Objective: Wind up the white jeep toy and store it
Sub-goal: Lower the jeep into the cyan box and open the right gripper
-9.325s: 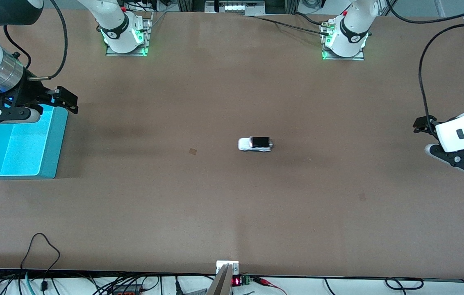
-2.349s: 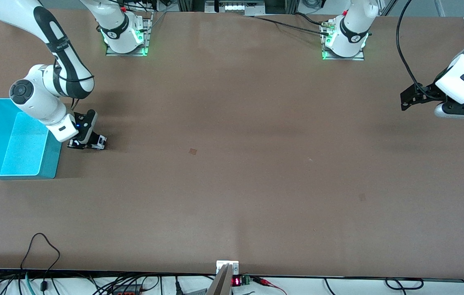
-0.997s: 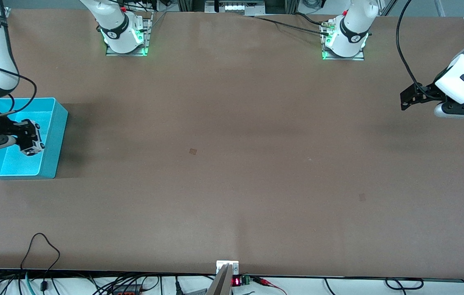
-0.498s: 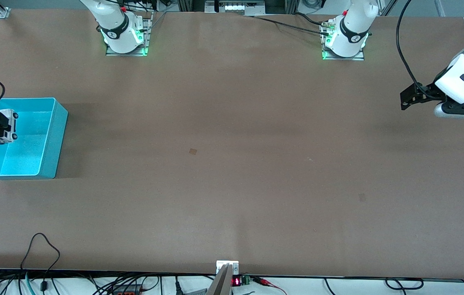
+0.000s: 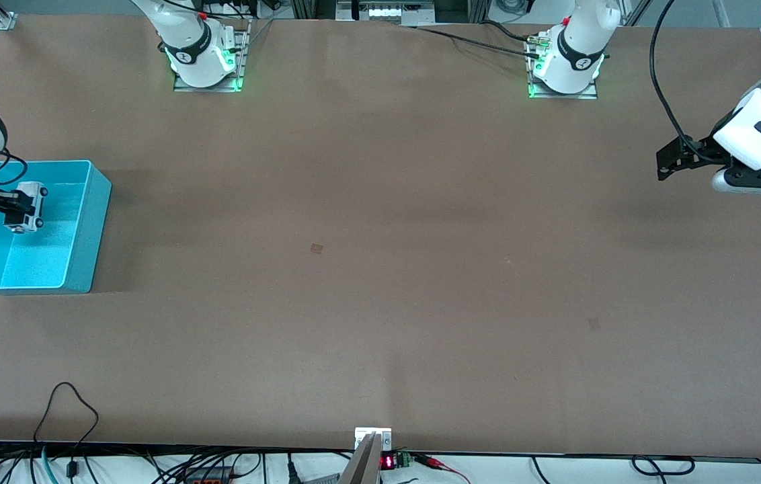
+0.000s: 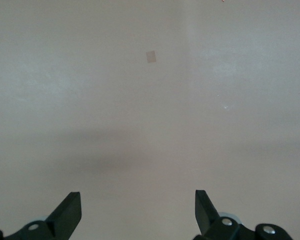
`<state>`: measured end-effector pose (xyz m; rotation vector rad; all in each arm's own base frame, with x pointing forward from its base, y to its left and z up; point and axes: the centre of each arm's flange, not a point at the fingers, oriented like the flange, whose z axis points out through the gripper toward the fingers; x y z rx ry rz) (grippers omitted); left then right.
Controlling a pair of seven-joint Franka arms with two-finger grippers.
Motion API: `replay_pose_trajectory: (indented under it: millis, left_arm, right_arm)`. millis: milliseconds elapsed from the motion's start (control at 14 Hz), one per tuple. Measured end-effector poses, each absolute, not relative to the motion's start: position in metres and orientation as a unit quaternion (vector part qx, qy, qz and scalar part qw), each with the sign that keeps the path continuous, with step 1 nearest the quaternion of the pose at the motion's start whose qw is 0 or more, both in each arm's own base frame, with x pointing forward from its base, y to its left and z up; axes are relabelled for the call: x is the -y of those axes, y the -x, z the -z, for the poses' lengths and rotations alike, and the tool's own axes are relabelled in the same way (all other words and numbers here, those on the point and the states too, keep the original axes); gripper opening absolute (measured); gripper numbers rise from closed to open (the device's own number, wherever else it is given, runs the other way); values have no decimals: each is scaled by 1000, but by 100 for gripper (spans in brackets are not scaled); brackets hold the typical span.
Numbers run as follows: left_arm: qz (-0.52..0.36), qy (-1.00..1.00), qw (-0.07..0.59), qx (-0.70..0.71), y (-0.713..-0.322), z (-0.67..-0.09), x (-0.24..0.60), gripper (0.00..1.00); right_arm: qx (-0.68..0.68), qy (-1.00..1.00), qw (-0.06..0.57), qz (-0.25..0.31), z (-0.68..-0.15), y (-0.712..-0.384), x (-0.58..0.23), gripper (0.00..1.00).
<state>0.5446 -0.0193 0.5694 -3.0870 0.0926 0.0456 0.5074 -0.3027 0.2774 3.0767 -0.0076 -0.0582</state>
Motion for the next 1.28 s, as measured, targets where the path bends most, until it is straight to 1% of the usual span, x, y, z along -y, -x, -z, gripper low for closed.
replay_pose_trajectory:
  millis: [427, 641, 712, 854, 997, 1068, 1281]
  left_arm:
    - [-15, 999, 26, -29, -545, -569, 19, 100]
    - [-15, 999, 26, -30, -545, -569, 19, 100]
    - [-15, 999, 26, -30, -545, -569, 19, 100]
    - [-15, 999, 26, -30, -545, -569, 19, 100]
    - [-15, 999, 26, -30, -545, -569, 19, 100]
    - [-15, 999, 26, -30, -545, -569, 19, 100]
    - [-15, 999, 26, -30, -545, -569, 19, 100]
  right_arm:
    - [19, -999, 23, 41, -223, -496, 316, 51]
    - [21, -999, 20, 41, -217, -496, 315, 51]
    - [20, -999, 20, 41, -218, -497, 314, 56]
    - [16, -999, 21, 35, -222, -502, 311, 77]
    - [8, -999, 23, 26, -237, -510, 306, 94]
    - [-4, -999, 23, 23, -256, -518, 297, 100]
    - [-41, -999, 27, 13, -307, -537, 267, 100]
